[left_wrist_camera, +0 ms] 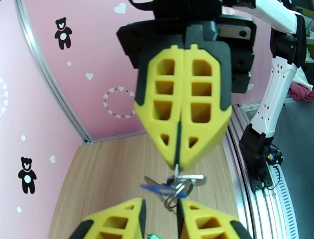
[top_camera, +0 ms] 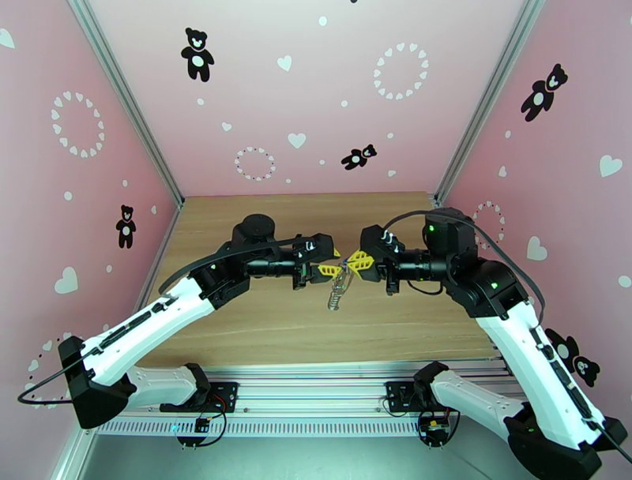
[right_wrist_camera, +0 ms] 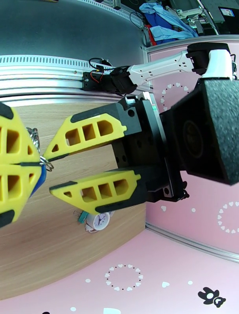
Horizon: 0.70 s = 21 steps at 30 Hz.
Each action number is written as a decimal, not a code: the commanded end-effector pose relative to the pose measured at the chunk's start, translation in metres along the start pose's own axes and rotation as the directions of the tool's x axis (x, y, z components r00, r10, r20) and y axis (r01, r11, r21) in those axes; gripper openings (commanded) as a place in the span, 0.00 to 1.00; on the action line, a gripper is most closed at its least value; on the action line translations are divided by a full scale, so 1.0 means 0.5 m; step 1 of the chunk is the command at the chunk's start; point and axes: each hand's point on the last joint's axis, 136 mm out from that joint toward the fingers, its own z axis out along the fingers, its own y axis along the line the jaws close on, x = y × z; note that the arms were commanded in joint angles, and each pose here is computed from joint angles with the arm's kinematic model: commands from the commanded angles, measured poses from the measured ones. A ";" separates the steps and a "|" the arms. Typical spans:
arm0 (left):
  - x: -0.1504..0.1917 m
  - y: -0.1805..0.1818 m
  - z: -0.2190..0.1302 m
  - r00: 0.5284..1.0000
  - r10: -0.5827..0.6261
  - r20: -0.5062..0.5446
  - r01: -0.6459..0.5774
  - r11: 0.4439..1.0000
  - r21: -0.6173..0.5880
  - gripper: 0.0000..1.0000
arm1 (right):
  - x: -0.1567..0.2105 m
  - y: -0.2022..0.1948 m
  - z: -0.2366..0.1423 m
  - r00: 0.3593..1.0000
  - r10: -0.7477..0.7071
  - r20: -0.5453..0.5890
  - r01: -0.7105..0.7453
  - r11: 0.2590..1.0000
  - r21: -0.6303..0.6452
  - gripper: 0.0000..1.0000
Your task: Remove the keys from the keyring
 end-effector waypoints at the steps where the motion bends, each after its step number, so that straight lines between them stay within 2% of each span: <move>1: -0.012 -0.015 0.001 1.000 0.017 0.013 -0.017 0.998 0.055 0.26 | -0.022 -0.008 -0.009 0.999 -0.035 0.020 0.034 0.999 0.023 0.00; 4: -0.016 -0.018 0.001 1.000 0.016 0.021 -0.017 0.998 0.066 0.22 | -0.018 -0.012 -0.008 0.999 -0.031 0.010 0.031 0.999 0.030 0.00; 6: -0.017 -0.018 0.004 1.000 0.011 0.026 -0.012 0.998 0.069 0.17 | -0.016 -0.014 -0.006 1.000 -0.030 0.007 0.029 0.999 0.031 0.00; 9: -0.017 -0.011 0.010 1.000 -0.011 0.028 0.009 0.998 0.064 0.15 | -0.010 -0.017 -0.006 1.000 -0.029 -0.005 0.029 0.999 0.041 0.00; 16: -0.016 -0.001 0.019 0.998 -0.059 0.035 0.057 0.997 0.046 0.00 | -0.004 -0.020 -0.012 0.999 -0.037 -0.023 0.038 0.997 0.069 0.00; 21: -0.012 0.003 0.009 0.995 -0.087 0.044 0.087 0.996 0.008 0.00 | -0.001 -0.019 -0.026 0.998 -0.050 -0.032 0.054 0.992 0.111 0.00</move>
